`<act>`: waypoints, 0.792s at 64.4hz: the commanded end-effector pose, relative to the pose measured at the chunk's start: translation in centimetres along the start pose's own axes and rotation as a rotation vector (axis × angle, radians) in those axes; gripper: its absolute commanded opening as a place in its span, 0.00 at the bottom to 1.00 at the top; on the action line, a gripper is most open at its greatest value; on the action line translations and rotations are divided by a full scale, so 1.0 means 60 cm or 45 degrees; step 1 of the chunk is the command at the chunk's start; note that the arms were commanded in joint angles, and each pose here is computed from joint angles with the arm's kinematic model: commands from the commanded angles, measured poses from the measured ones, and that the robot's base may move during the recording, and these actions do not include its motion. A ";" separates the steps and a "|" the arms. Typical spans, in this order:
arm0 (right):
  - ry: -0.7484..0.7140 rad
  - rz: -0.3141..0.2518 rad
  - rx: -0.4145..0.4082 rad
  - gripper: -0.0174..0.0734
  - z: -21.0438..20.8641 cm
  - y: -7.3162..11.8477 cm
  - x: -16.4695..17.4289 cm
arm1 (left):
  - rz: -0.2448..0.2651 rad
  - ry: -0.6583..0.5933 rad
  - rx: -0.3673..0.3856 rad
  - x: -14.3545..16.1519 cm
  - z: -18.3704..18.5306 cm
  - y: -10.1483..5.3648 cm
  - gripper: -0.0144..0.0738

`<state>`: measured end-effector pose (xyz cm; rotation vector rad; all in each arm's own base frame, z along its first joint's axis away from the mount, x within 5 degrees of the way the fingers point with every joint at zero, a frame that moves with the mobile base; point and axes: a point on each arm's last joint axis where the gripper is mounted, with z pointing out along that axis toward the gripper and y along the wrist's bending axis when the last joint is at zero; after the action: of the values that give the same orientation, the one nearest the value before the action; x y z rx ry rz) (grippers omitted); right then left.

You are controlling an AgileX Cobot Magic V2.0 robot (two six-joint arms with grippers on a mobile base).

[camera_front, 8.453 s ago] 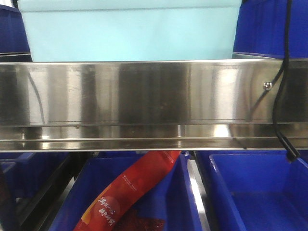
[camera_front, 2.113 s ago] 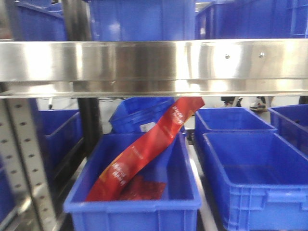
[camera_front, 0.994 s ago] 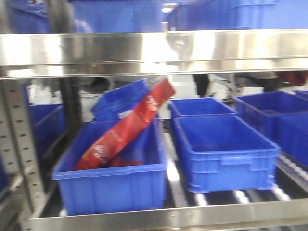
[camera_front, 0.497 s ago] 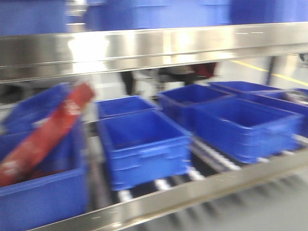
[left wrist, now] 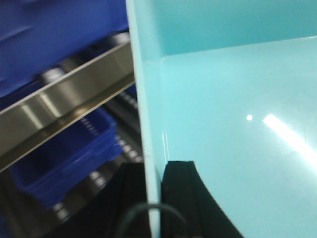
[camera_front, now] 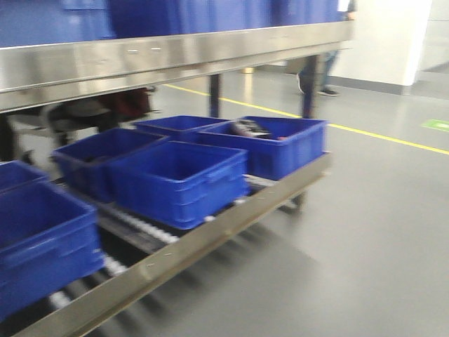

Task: Fetch blue bin and place on conveyor start
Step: 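Carry the teal bin with both grippers while driving to the conveyor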

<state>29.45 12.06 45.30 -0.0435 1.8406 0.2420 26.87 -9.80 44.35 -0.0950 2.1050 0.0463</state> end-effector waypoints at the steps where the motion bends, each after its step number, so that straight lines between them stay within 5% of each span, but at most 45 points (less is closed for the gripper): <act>1: -0.137 -0.001 -0.114 0.02 -0.015 0.016 -0.022 | 0.010 -0.046 0.046 -0.005 -0.001 -0.007 0.04; 51: -0.092 -0.001 -0.078 0.02 -0.014 0.011 -0.017 | 0.010 -0.046 0.046 -0.005 -0.001 -0.007 0.04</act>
<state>29.44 12.02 45.24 -0.0409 1.8469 0.2377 26.87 -9.80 44.35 -0.0950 2.1050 0.0463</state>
